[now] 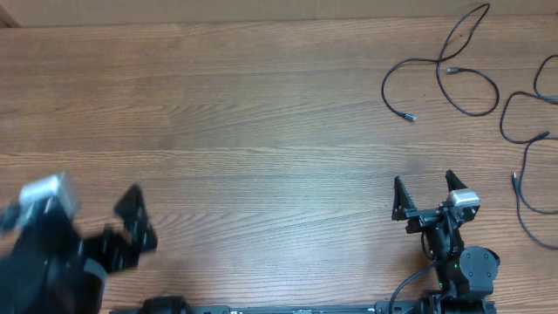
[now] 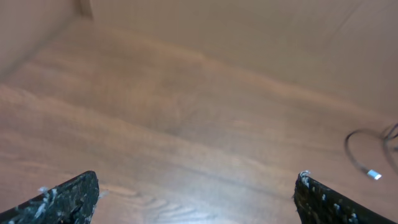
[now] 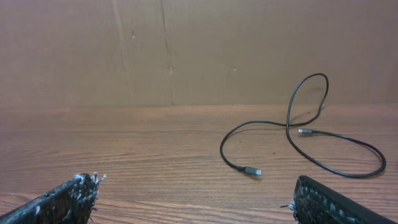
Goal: Untangle cables
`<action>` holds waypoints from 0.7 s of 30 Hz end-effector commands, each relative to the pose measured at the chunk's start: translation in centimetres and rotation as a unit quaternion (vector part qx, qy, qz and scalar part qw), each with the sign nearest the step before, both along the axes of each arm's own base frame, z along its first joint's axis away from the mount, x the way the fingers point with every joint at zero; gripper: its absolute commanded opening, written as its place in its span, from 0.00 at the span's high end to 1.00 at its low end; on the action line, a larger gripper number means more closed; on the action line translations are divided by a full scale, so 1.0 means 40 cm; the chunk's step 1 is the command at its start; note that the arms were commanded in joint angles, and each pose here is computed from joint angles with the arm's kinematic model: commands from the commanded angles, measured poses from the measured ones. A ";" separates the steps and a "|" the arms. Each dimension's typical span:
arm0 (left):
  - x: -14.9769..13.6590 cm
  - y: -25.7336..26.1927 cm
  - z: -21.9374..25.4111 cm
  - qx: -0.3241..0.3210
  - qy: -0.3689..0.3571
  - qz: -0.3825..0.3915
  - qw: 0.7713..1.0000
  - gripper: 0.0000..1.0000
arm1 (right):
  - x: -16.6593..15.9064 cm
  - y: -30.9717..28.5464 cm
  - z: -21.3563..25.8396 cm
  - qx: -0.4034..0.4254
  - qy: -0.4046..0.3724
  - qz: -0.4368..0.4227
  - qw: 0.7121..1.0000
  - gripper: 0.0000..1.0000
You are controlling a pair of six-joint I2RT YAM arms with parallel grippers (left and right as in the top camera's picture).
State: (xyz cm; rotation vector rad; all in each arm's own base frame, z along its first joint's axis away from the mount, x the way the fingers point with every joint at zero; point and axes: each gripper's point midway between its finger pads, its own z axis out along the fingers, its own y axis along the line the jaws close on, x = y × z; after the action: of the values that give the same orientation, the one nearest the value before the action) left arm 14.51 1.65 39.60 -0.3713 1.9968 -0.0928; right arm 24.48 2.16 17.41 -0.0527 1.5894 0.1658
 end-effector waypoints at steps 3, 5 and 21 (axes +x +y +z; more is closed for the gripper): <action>-0.140 -0.003 0.046 0.016 -0.092 0.002 0.996 0.00 | 0.000 -0.002 -0.003 0.001 -0.003 -0.002 1.000 0.00; -0.191 -0.006 0.056 0.018 -0.126 0.002 0.992 0.00 | 0.000 -0.002 -0.003 0.001 -0.003 -0.002 1.000 0.00; -0.492 -0.023 -0.052 0.025 -0.249 0.004 0.968 0.01 | 0.000 -0.002 -0.004 0.001 -0.002 -0.002 1.000 0.00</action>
State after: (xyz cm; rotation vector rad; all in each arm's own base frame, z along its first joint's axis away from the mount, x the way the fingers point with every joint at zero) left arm -3.98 0.56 38.85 -0.2942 1.5010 -0.1407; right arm 24.48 2.16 17.40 -0.0530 1.5898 0.1656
